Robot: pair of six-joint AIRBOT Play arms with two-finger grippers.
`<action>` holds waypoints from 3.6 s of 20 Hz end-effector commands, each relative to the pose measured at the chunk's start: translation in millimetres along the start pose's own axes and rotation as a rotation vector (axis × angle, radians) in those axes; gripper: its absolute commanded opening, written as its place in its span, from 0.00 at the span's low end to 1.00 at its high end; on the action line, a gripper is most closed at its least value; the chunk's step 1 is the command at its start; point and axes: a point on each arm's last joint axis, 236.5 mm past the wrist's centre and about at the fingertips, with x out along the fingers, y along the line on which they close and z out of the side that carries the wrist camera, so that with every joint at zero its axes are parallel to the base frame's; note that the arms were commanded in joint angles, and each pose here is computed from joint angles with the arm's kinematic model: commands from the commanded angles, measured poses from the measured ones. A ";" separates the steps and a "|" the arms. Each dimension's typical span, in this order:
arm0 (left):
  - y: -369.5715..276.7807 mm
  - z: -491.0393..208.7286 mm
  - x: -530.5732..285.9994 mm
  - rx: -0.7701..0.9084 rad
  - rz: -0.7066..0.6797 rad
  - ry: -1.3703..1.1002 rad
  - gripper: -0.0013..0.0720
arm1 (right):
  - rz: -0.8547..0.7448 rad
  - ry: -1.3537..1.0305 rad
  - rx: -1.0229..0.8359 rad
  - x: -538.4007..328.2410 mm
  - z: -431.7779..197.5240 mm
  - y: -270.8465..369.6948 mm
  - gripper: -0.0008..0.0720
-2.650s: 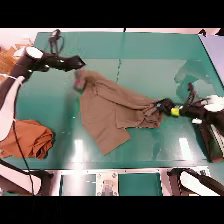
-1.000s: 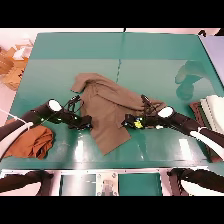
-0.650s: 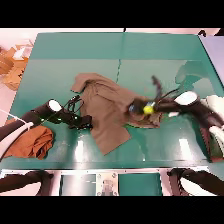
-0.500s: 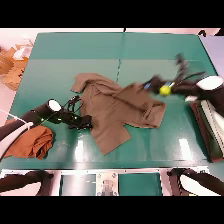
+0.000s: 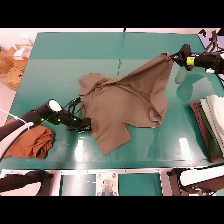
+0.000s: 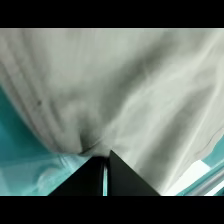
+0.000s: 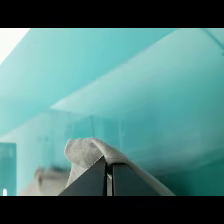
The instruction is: Fold the shirts.
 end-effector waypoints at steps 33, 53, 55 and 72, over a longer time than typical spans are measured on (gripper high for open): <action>22.8 15.4 -28.4 0.203 0.186 0.029 0.05 | -0.304 0.434 0.040 -53.3 -321.5 -101.1 0.51; -243.2 -85.2 -665.5 0.665 0.325 -1.700 0.05 | -0.020 -0.699 -0.729 -427.1 -20.0 304.0 0.03; -238.2 -108.5 -672.8 0.653 0.317 -1.732 0.05 | -0.031 -0.782 -0.765 -450.6 -29.0 319.6 0.03; -72.3 273.8 -335.0 0.380 0.464 -0.941 0.05 | -0.083 -0.214 -0.008 -101.0 -86.6 -43.5 0.03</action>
